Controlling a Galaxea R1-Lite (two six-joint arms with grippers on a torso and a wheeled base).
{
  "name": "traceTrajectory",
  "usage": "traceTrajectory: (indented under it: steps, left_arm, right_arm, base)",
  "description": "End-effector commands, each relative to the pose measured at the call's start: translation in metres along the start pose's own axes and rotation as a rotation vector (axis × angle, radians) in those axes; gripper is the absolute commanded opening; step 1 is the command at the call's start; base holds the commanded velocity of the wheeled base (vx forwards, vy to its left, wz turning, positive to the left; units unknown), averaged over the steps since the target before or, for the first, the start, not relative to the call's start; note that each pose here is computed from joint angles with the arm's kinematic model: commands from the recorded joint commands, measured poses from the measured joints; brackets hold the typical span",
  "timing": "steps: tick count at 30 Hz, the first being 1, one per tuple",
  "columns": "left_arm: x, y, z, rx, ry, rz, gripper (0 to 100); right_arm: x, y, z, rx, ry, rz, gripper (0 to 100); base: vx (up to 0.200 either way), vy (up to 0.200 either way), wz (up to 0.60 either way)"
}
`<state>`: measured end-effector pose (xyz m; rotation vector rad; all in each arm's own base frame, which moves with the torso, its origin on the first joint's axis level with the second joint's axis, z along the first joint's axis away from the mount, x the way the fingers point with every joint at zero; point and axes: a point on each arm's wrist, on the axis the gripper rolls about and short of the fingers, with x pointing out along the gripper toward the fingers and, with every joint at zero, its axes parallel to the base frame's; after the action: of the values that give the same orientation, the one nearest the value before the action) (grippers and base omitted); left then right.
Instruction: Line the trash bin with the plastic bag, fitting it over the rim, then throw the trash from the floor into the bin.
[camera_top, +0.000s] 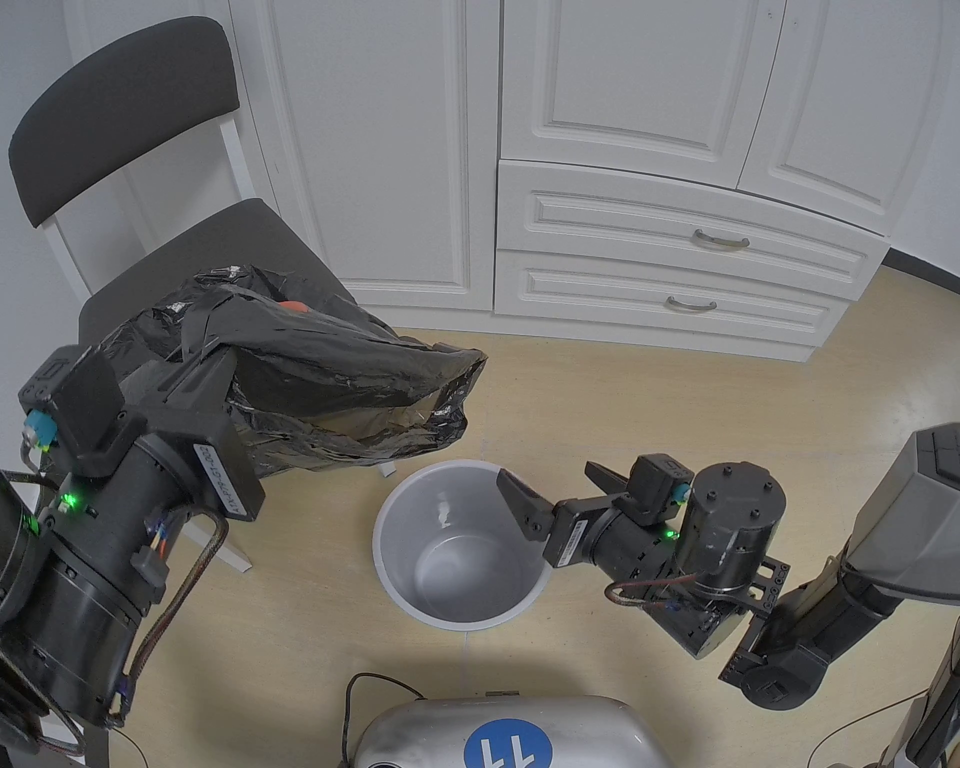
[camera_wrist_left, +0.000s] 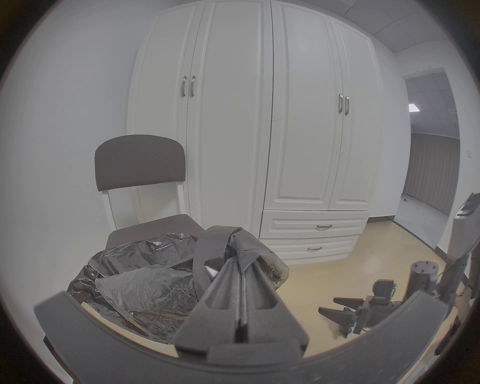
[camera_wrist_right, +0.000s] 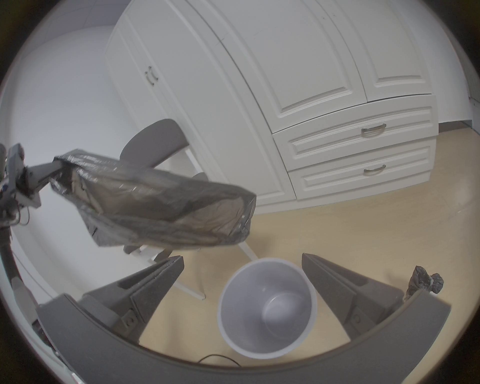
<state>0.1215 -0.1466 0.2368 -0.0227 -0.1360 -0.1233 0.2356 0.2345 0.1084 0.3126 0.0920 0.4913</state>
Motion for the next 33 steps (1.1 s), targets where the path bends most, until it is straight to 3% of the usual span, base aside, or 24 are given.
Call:
traceTrajectory:
  steps: [1, 10, 20, 26, 33]
  left_arm:
    - [-0.004, 0.000, 0.002, -0.010, -0.005, -0.018, 0]
    - [-0.009, -0.005, 0.006, -0.042, -0.020, -0.055, 0]
    - [-0.013, -0.011, 0.005, -0.066, -0.022, -0.097, 0]
    - [-0.014, -0.010, 0.008, -0.082, -0.039, -0.111, 0]
    - [-0.014, -0.009, 0.010, -0.092, -0.050, -0.117, 0]
  right_arm:
    - [0.011, -0.008, 0.003, 0.023, -0.024, -0.028, 100]
    - [0.043, -0.020, -0.028, 0.080, 0.011, -0.068, 100]
    - [0.066, -0.019, -0.028, 0.229, -0.040, -0.064, 100]
    - [0.097, -0.031, -0.031, 0.252, -0.079, -0.074, 100]
    - [0.123, -0.038, -0.031, 0.297, -0.044, -0.082, 100]
  base:
    - [0.000, 0.000, 0.00]
    - [0.000, 0.000, 0.00]
    - [0.000, 0.000, 0.00]
    - [0.000, 0.000, 0.00]
    - [0.000, 0.000, 0.00]
